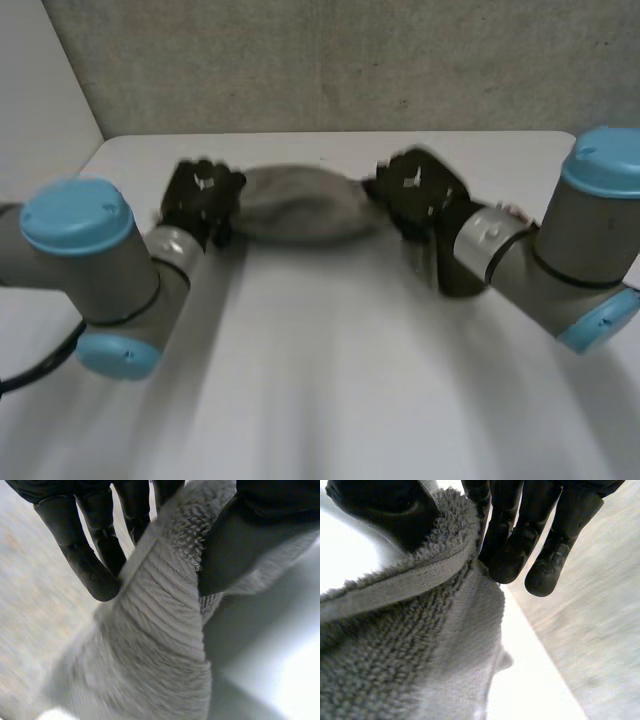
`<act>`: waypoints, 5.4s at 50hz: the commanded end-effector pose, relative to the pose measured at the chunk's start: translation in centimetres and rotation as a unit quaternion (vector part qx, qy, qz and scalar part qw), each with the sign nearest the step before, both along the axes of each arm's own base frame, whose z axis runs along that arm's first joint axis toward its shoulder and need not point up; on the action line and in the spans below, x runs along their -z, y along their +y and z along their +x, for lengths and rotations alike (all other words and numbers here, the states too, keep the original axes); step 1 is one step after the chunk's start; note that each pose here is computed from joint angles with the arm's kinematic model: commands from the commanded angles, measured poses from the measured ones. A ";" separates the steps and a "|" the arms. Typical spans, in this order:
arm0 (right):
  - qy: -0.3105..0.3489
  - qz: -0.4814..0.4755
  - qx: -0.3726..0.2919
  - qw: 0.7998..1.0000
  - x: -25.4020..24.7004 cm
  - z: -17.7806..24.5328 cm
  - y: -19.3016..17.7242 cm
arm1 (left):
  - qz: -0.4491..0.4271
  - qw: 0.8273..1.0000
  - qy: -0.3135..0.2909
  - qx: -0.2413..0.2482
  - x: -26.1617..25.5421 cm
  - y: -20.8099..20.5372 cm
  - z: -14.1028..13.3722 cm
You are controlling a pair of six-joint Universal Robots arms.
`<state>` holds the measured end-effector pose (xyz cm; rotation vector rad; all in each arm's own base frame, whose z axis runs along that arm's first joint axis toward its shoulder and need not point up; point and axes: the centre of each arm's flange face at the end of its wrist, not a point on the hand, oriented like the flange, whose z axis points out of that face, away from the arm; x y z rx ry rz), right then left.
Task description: Fold the towel.
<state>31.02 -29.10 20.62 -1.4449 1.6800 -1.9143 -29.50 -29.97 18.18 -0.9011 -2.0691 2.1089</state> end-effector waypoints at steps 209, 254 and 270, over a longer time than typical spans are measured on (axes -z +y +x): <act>0.015 0.303 0.140 0.943 8.8 -7.4 2.6 | 0.052 0.997 -0.006 -0.064 -1.5 -1.9 3.4; -0.056 0.075 0.134 0.987 -13.3 -9.9 1.1 | -0.039 0.995 0.074 -0.050 -12.3 3.1 5.0; -0.040 -0.128 0.177 0.975 -11.7 -5.4 -8.8 | -0.138 0.987 -0.057 -0.050 -9.1 -7.4 0.7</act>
